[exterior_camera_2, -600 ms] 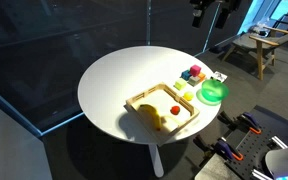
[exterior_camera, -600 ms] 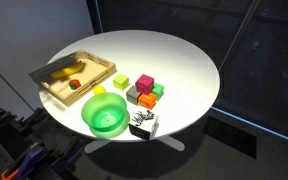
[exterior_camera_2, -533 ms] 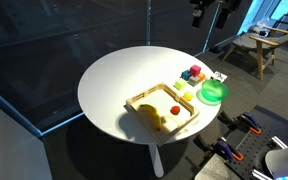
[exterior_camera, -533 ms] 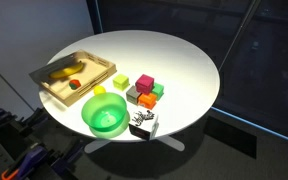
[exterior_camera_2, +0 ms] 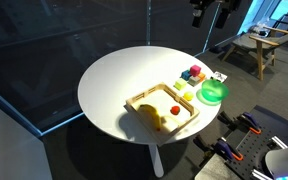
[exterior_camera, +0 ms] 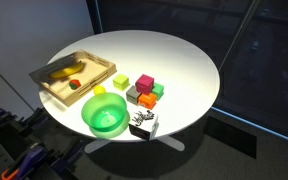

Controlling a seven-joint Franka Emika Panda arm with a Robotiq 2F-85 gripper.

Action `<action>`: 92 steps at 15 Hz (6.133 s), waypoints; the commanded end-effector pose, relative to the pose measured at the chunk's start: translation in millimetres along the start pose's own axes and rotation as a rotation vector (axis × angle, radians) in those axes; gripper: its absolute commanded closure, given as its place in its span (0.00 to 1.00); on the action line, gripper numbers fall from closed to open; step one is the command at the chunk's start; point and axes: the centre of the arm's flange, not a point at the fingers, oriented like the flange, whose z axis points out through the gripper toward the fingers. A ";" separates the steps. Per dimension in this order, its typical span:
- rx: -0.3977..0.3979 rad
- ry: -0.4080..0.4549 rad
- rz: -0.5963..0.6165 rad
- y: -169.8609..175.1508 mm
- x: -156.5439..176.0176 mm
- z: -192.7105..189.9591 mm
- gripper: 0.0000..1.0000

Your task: Put the pink toy block in the green bowl

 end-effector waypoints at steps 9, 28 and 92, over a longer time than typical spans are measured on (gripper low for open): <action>0.000 0.000 0.000 0.0 0.0 0.0 0.00; -0.023 0.014 0.012 5.7 3.6 0.9 0.00; -0.152 0.133 -0.025 291.6 201.3 157.3 0.00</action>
